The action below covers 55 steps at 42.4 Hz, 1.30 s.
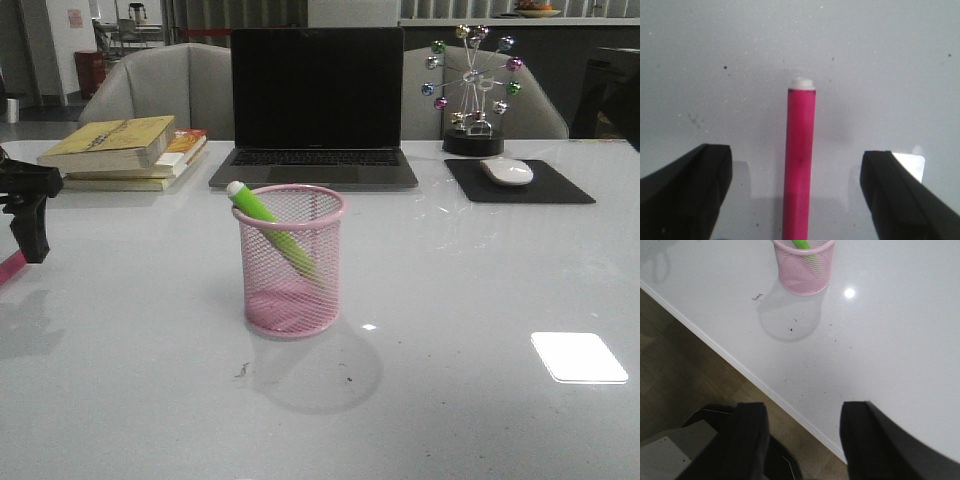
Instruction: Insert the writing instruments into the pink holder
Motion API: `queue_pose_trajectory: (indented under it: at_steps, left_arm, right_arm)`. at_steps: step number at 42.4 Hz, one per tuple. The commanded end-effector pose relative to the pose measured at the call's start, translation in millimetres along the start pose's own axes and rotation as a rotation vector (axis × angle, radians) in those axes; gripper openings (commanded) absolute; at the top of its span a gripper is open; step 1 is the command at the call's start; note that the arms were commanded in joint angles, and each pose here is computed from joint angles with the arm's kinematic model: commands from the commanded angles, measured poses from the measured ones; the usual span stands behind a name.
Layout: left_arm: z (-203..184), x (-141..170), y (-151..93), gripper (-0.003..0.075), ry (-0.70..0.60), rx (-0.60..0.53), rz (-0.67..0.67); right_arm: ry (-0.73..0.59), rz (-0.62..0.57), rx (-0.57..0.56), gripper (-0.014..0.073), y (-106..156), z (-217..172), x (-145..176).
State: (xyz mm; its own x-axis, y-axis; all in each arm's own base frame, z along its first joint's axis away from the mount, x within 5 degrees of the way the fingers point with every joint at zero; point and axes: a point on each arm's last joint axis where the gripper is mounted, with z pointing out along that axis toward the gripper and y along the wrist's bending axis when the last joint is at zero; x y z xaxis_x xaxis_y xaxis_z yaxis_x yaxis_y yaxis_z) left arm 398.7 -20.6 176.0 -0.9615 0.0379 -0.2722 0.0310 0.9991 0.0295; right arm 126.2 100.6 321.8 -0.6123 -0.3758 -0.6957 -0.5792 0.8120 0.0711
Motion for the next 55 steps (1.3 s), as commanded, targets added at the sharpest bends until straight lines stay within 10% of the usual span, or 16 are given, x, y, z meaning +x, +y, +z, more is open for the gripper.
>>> queue_pose_trajectory:
  at_steps: [1,40,55]
  left_arm:
    - [-20.1,-17.9,0.4,0.0577,-0.103,0.006,-0.015]
    - [-5.4,-28.1,0.6,0.0152,-0.055,-0.006,0.012]
    - [-122.5,-18.5,-28.6,0.0092,-0.553,0.129,0.056]
  right_arm:
    - [-0.085,-0.006,0.010,0.0445,-1.4,-8.2,-10.3]
    - [-0.085,-0.006,0.010,0.0445,-1.4,-8.2,-10.3]
    - [-0.085,-0.006,0.010,0.0445,-1.4,-8.2,-10.3]
